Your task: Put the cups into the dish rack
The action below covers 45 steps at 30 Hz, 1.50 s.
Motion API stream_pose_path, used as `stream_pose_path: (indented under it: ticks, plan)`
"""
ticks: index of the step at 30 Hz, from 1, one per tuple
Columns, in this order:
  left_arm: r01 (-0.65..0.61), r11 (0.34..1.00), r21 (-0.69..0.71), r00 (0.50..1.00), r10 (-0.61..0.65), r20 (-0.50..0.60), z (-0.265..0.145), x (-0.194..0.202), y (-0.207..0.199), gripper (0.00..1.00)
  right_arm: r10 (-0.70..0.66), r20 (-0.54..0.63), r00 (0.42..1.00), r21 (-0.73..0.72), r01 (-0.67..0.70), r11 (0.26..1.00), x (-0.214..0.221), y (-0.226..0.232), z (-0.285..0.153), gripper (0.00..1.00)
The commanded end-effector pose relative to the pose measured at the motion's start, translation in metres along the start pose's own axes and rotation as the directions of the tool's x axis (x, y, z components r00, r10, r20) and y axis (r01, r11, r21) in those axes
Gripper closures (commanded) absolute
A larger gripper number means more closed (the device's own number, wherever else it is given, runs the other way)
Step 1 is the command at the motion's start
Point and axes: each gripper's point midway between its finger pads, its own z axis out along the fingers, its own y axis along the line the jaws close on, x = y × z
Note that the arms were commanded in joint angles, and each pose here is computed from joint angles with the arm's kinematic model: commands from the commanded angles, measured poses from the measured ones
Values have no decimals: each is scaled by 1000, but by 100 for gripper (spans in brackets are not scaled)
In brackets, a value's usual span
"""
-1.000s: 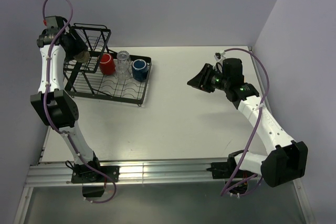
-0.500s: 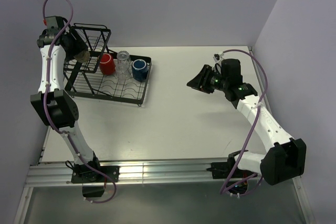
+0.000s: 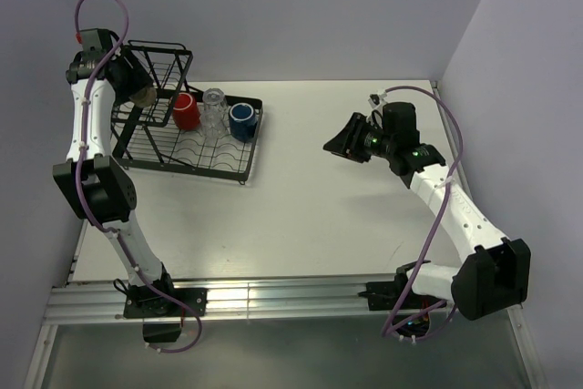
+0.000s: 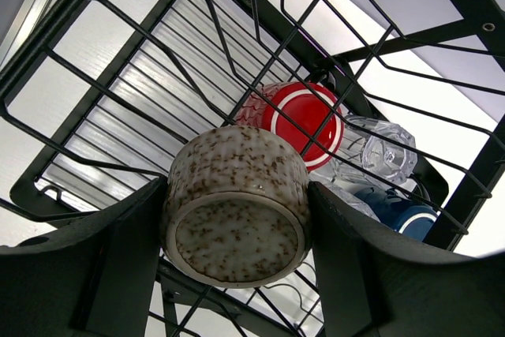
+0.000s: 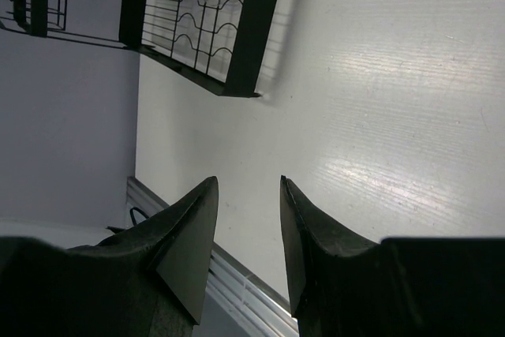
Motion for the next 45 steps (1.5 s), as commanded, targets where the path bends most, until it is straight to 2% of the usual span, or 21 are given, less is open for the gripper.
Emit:
stream_pose_path:
  ticks: [1, 3, 4, 5, 16, 34, 38, 42, 44, 45]
  plan:
    - [-4, 1000, 11, 999, 4, 32, -6, -5, -4, 31, -38, 16, 999, -30, 39, 999, -4, 7, 2, 55]
    - [-7, 1000, 13, 999, 6, 34, -7, -5, -5, 27, -38, 16, 999, -28, 38, 999, -4, 7, 2, 55]
    - [-9, 1000, 16, 999, 8, 34, -7, -4, -6, 15, -39, 16, 999, -28, 39, 999, -4, 7, 2, 55]
    - [-10, 1000, 19, 999, 9, 38, -9, -5, -7, 14, -38, 15, 999, -27, 39, 999, -4, 6, 2, 55]
    - [-9, 1000, 11, 996, 8, 90, -20, -14, -10, 13, -43, 15, 999, -29, 43, 999, -3, 7, 2, 55]
    - [-44, 988, 148, 966, 5, 259, -100, -55, -47, 10, -61, 30, 998, -24, 62, 998, -10, 12, -2, 55]
    - [-73, 979, 190, 949, 10, 314, -136, -62, -63, 8, -74, 42, 996, -30, 75, 997, -12, 16, -5, 55]
    - [-123, 966, 228, 916, 22, 400, -189, -66, -89, 7, -98, 81, 992, -29, 100, 995, -19, 22, -14, 54]
    - [-164, 943, 290, 904, 25, 428, -225, -54, -112, 5, -119, 111, 987, -24, 122, 992, -24, 27, -23, 53]
    - [-175, 933, 316, 911, 32, 412, -229, -41, -119, 1, -126, 131, 983, -15, 129, 992, -27, 29, -27, 53]
